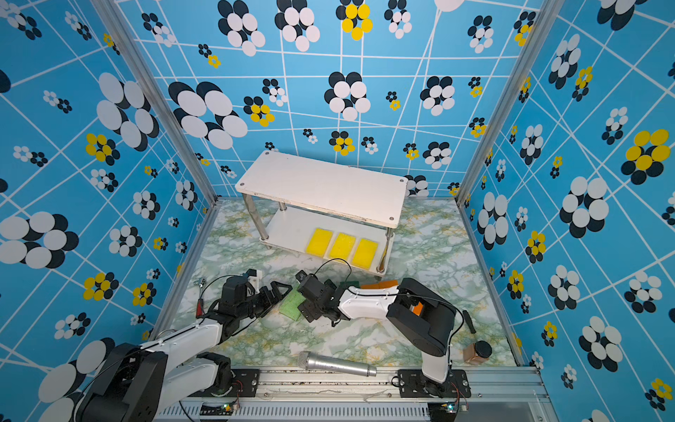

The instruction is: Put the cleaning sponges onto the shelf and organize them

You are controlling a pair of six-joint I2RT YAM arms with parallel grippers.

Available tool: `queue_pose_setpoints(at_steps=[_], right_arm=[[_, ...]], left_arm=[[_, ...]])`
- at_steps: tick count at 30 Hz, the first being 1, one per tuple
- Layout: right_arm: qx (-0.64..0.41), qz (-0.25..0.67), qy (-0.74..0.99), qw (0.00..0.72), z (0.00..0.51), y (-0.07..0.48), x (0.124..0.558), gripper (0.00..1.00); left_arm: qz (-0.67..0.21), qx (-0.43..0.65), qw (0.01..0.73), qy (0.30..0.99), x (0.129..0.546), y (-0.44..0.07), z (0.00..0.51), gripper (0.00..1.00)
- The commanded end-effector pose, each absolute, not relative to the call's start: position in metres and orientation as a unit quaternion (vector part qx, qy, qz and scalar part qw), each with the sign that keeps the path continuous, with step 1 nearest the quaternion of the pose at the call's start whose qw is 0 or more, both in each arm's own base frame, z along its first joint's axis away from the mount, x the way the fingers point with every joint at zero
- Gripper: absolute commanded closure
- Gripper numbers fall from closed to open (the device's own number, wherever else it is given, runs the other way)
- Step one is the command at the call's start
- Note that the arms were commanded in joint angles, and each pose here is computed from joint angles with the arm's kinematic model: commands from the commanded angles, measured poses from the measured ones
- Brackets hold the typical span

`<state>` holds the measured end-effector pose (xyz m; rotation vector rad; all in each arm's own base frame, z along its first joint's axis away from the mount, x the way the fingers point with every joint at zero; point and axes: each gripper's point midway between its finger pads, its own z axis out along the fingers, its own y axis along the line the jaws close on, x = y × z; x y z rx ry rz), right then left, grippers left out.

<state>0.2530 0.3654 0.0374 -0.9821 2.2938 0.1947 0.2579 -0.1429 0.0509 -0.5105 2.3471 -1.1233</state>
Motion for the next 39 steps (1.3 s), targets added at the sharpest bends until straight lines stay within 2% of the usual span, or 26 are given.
queue_pose_setpoints(at_steps=[1,20,26,39], right_arm=[[-0.362,0.082,0.872,0.32,0.04,0.365,0.256,0.03],[-0.353,0.109,0.87,0.326,0.039,0.371,0.264,0.04],[-0.346,0.104,0.876,0.318,0.04,0.355,0.255,0.03],[-0.387,0.163,0.87,0.259,0.026,0.375,0.231,0.04]], left_arm=[[-0.413,-0.23,0.181,0.863,0.238,-0.142,0.017,0.01],[-0.408,-0.247,0.168,0.863,0.233,-0.139,0.006,0.01],[-0.406,-0.261,0.172,0.859,0.232,-0.133,0.005,0.01],[-0.436,-0.262,0.172,0.844,0.239,-0.139,0.011,0.01]])
